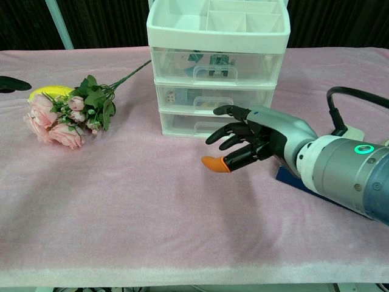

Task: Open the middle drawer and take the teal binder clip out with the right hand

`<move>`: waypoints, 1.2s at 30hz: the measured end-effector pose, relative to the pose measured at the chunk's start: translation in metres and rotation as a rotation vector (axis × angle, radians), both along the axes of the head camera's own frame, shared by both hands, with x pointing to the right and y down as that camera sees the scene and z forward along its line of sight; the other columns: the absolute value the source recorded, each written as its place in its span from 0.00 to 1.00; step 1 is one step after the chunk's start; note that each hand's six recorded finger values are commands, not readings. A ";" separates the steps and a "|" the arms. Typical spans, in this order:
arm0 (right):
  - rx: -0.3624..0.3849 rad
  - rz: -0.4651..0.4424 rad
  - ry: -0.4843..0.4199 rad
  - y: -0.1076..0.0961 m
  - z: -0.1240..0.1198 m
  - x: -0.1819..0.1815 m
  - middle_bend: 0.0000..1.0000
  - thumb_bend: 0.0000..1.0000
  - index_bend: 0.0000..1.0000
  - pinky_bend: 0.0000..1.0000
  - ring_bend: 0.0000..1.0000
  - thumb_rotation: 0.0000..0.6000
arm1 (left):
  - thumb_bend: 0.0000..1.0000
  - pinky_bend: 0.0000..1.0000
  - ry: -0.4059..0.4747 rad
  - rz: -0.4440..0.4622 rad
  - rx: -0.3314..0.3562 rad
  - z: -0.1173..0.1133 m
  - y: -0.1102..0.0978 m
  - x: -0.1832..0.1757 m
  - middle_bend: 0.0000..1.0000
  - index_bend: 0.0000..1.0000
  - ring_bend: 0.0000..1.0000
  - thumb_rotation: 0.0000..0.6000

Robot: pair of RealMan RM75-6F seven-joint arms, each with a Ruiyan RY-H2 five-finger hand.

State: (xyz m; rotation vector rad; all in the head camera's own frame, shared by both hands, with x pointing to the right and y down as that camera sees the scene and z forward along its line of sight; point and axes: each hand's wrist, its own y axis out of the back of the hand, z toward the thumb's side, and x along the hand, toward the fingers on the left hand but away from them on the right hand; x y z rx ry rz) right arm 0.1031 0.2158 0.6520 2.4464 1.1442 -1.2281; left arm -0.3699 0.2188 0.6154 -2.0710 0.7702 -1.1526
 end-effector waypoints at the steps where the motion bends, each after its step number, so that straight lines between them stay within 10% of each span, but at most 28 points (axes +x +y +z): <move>1: 0.000 0.000 0.000 0.000 0.000 0.000 0.24 0.25 0.00 0.26 0.21 1.00 | 0.00 0.00 0.003 0.003 0.003 0.000 0.000 0.001 0.00 0.00 0.00 1.00; 36: -0.002 0.024 -0.023 -0.004 -0.005 -0.008 0.25 0.25 0.00 0.26 0.22 1.00 | 0.00 0.00 0.078 0.018 0.067 -0.007 0.002 0.008 0.00 0.00 0.00 1.00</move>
